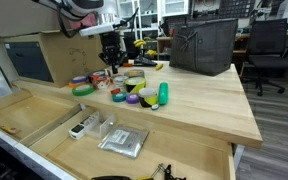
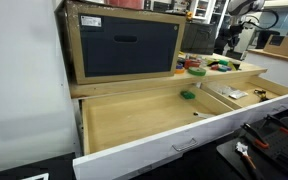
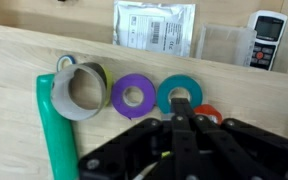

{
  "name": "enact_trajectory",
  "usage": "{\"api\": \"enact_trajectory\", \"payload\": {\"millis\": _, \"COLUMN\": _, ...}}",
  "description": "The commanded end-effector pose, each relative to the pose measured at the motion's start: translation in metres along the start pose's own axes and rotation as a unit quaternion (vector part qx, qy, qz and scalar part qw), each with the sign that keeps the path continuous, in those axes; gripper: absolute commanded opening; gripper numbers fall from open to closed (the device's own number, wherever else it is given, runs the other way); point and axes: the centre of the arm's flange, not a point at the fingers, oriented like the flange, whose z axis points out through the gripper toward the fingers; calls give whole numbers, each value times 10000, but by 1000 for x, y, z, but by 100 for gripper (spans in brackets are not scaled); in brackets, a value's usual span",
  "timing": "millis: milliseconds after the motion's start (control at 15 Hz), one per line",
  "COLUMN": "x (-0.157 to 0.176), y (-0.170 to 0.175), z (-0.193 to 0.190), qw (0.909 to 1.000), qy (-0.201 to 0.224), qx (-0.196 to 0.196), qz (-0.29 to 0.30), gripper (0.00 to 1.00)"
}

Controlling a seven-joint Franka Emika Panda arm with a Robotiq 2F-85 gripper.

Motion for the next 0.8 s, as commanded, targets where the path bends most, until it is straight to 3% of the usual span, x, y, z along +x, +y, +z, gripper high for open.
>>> {"api": "enact_trajectory", "payload": {"millis": 0, "x": 71, "y": -68, "z": 9, "qw": 9994, "qy": -291, "qx": -161, "qz": 22, "gripper": 0}}
{"api": "enact_trajectory", "payload": {"millis": 200, "x": 115, "y": -129, "z": 23, "qw": 9984, "qy": -461, "qx": -335, "qz": 73, "gripper": 0}}
{"api": "enact_trajectory", "payload": {"millis": 333, "x": 129, "y": -148, "z": 30, "qw": 9973, "qy": -594, "qx": -417, "qz": 63, "gripper": 0}}
{"api": "enact_trajectory", "payload": {"millis": 533, "x": 120, "y": -140, "z": 40, "qw": 9959, "qy": -750, "qx": -496, "qz": 7, "gripper": 0}}
{"api": "enact_trajectory", "payload": {"millis": 733, "x": 95, "y": -101, "z": 56, "qw": 9946, "qy": -801, "qx": -662, "qz": 43, "gripper": 0}}
